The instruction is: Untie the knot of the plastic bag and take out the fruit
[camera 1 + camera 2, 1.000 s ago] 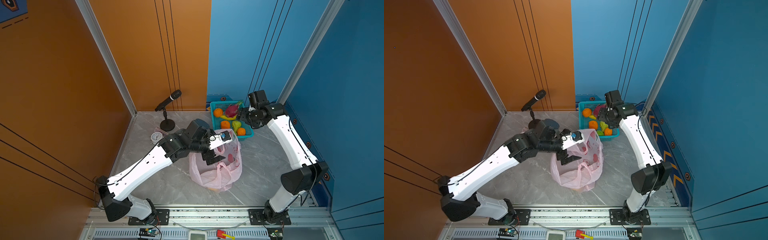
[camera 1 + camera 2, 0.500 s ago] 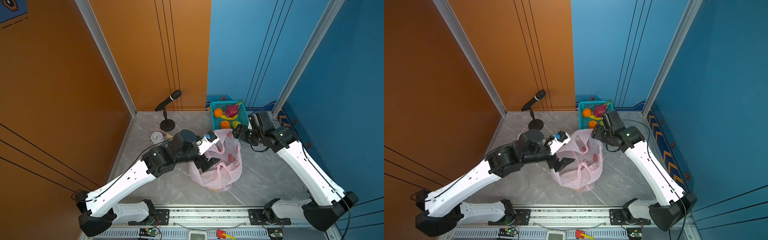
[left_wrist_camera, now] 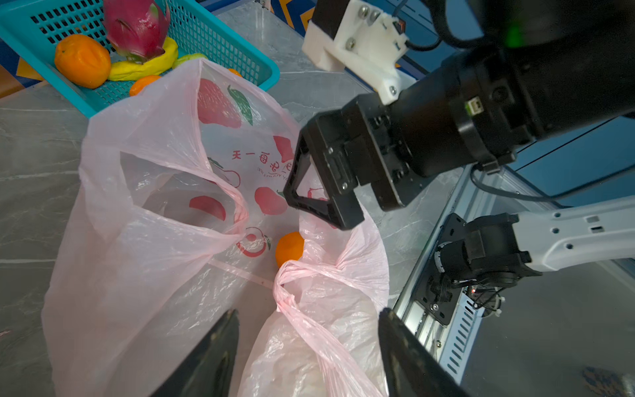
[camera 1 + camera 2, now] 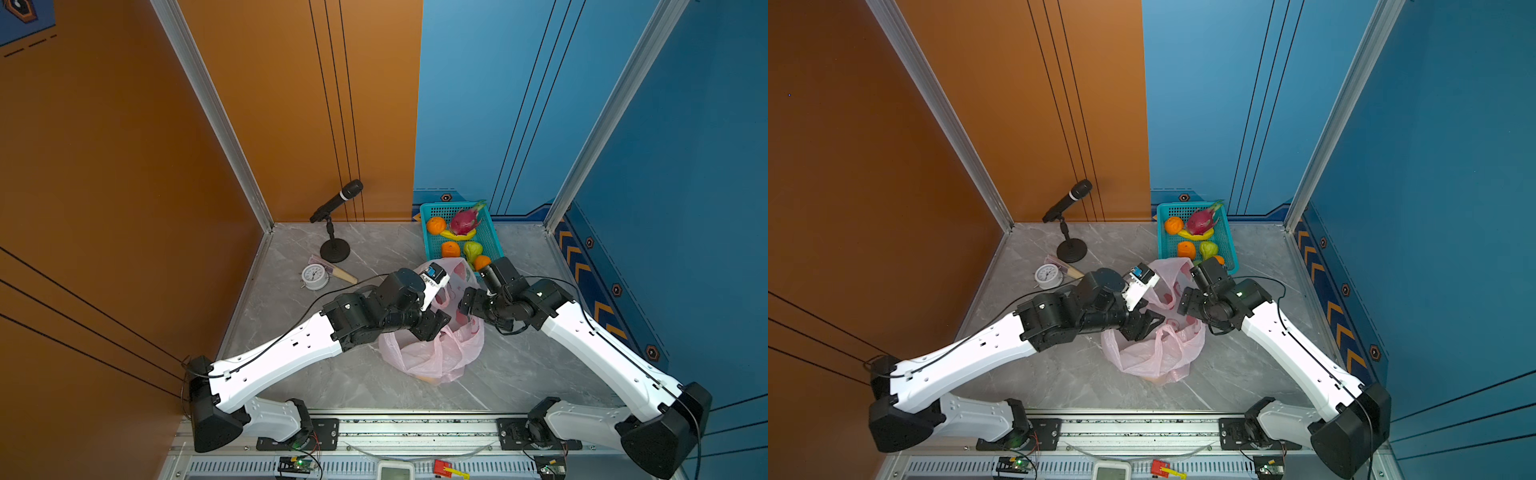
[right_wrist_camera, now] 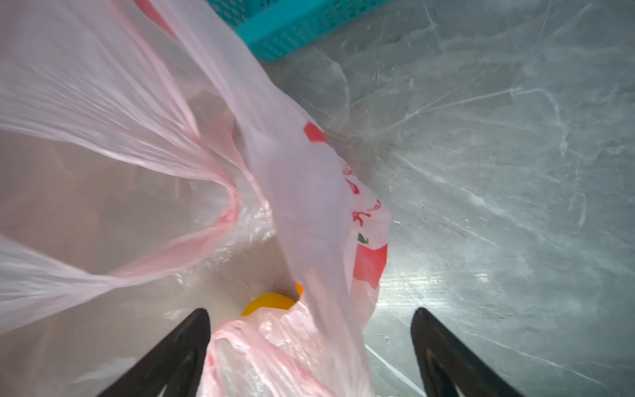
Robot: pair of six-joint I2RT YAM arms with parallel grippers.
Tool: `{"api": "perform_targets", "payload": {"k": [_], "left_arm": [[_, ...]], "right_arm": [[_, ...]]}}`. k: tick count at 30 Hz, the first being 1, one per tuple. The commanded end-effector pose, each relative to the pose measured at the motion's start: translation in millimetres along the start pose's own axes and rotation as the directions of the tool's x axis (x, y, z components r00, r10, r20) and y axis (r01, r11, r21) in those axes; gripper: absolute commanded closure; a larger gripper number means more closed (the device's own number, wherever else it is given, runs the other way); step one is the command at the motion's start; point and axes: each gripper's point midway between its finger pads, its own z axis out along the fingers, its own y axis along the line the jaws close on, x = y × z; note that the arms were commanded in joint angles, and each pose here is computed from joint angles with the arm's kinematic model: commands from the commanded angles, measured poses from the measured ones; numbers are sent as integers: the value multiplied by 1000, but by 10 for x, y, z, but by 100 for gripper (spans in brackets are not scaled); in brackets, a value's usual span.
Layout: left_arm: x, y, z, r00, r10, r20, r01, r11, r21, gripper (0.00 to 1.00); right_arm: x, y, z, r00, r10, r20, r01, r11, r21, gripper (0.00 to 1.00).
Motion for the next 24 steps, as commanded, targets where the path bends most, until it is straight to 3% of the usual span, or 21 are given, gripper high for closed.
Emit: {"api": "perform_targets", "payload": {"k": [1, 10, 22, 24], "left_arm": [[134, 39, 170, 999, -24, -28, 22, 997, -73, 35], [289, 97, 500, 998, -39, -56, 31, 989, -146, 36], [278, 92, 816, 995, -68, -72, 54, 981, -184, 36], [277, 86, 889, 994, -83, -76, 67, 979, -191, 36]], "right_arm": [[157, -26, 138, 999, -14, -48, 13, 1000, -28, 3], [351, -86, 566, 993, -23, -116, 14, 997, -72, 5], [721, -535, 709, 972, -105, -210, 102, 994, -25, 56], [788, -572, 725, 969, -100, -228, 96, 995, -32, 59]]}}
